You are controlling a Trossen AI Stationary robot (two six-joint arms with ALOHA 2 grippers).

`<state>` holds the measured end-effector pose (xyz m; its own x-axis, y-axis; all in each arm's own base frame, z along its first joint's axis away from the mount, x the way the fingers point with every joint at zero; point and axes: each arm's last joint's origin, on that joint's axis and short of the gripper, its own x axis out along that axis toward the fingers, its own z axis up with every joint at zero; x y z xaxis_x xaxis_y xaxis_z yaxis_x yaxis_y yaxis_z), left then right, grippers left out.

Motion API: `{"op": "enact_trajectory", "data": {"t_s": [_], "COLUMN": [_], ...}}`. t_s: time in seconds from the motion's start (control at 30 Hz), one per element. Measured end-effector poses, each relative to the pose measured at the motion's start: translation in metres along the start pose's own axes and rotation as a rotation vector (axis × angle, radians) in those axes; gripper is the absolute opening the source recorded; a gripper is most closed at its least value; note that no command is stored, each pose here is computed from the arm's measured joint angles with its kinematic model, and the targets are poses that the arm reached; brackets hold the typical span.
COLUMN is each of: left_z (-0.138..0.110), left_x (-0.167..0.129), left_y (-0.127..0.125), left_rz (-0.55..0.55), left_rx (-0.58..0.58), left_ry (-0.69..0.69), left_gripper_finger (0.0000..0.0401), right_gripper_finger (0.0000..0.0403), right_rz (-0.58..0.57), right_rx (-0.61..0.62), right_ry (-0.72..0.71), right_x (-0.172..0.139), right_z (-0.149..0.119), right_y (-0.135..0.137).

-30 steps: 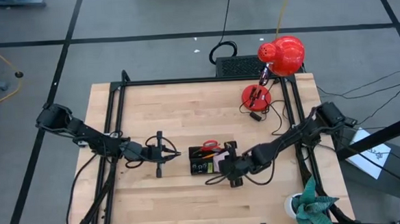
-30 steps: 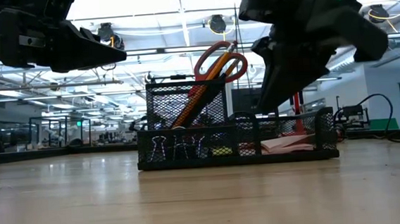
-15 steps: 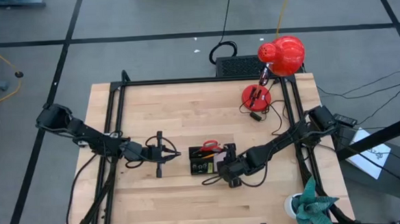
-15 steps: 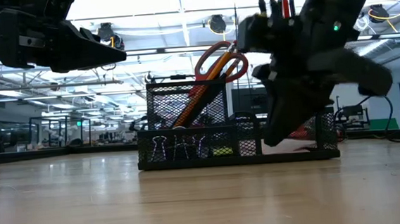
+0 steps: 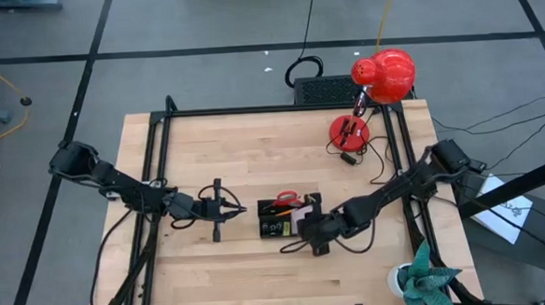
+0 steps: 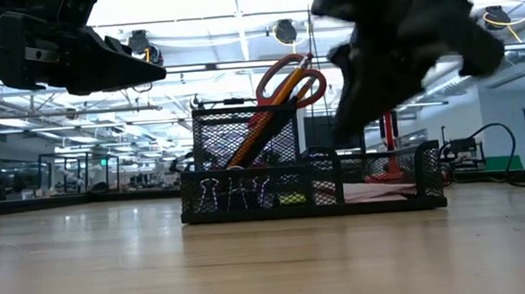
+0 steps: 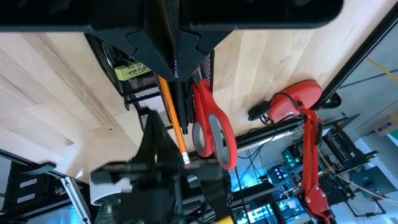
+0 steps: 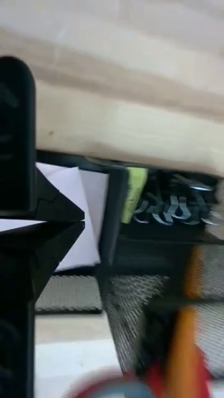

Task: Pick and place office supplies into organizer
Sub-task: Return to Home Position

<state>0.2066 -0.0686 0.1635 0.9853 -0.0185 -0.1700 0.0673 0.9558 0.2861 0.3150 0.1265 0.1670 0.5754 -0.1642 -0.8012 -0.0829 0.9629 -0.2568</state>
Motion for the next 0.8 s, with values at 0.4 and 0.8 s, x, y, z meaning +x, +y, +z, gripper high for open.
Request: {"op": "enact_trajectory", "data": {"t_s": [0.4,0.8], "left_z": [0.0,0.0], "left_x": [0.0,0.0], "left_y": [0.0,0.0], "left_rz": [0.0,0.0], "left_rx": [-0.006,0.006], "left_ry": [0.0,0.002], "left_gripper_finger": [0.0026,0.0026], "right_gripper_finger": [0.0004,0.0001], "right_rz": [-0.167,-0.362], "right_rx": [-0.067,0.136], "right_ry": [-0.085,-0.034], "right_x": [-0.061,-0.052], "right_z": [0.002,-0.047], "right_y": [-0.009,-0.041]}}
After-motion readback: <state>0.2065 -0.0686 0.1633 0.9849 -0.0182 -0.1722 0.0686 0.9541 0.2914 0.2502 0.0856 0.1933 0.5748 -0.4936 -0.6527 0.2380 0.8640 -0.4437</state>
